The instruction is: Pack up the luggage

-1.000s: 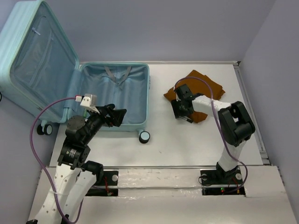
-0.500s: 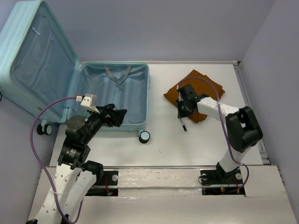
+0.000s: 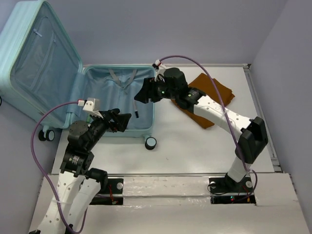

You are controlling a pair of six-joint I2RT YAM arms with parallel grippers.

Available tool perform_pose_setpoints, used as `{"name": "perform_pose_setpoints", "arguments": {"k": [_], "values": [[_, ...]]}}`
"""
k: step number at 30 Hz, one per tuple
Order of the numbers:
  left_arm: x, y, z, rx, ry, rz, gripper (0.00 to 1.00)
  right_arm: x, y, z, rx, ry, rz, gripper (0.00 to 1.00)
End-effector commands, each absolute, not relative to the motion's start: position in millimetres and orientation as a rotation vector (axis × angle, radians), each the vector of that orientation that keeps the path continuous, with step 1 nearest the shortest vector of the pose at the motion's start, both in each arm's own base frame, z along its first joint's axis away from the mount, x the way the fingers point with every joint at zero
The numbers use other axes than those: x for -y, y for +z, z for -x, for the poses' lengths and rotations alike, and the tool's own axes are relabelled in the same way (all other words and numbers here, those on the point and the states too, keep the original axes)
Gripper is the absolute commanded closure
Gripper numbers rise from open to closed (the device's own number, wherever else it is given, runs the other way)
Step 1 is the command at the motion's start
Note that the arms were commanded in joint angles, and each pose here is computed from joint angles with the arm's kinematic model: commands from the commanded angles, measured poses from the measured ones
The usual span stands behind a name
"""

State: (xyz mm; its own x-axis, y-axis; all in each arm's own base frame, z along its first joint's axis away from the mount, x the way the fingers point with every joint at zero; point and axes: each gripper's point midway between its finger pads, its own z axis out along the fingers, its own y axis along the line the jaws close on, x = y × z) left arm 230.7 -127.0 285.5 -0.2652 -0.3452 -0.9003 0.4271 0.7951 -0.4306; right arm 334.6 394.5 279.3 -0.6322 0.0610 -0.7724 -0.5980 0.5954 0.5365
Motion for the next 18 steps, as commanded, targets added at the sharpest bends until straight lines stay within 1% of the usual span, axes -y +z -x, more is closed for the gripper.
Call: {"name": "perform_pose_setpoints", "arguments": {"k": [1,2,3,4,5,6,7,8,10,11,15,18], "values": [[124.3,306.4,-230.9,-1.618,-0.730,-0.071,0.02,-392.6,313.3,-359.7,-1.940,1.099,0.253,0.12],[125.2,307.5,-229.1,-1.612,-0.737,-0.078,0.02,-366.1,288.0,-371.8,-1.992,1.035,0.188,0.09],[125.6,309.3,-228.0,-1.605,-0.740,-0.080,0.02,-343.6,276.5,-381.7,-2.009,0.978,0.106,0.07],[127.9,311.9,-226.1,-1.597,-0.751,-0.087,0.02,-292.2,251.3,-390.9,-2.047,0.887,-0.014,0.03],[129.5,314.8,-223.5,-1.586,-0.758,-0.092,0.02,-191.5,211.3,-401.0,-2.061,0.676,-0.299,0.00],[129.6,314.8,-223.5,-1.586,-0.759,-0.091,0.02,-189.3,212.0,-402.6,-2.053,0.670,-0.320,0.00],[129.8,315.1,-222.4,-1.585,-0.758,-0.092,0.02,-151.1,217.1,-399.8,-1.997,0.609,-0.412,0.00],[130.2,315.2,-222.4,-1.585,-0.759,-0.087,0.01,-88.4,179.6,-396.6,-2.008,0.455,-0.579,0.00],[130.1,313.9,-222.0,-1.590,-0.761,-0.074,0.01,-35.7,162.6,-386.6,-1.982,0.328,-0.698,0.00],[128.3,313.7,-223.4,-1.592,-0.753,-0.055,0.01,0.2,146.6,-379.6,-1.979,0.257,-0.775,0.00],[126.3,311.8,-225.0,-1.600,-0.749,-0.026,0.01,40.4,111.4,-380.9,-2.033,0.238,-0.880,0.00],[127.9,309.9,-224.6,-1.605,-0.753,-0.035,0.01,37.7,95.8,-397.2,-2.070,0.353,-0.890,0.00]]}}
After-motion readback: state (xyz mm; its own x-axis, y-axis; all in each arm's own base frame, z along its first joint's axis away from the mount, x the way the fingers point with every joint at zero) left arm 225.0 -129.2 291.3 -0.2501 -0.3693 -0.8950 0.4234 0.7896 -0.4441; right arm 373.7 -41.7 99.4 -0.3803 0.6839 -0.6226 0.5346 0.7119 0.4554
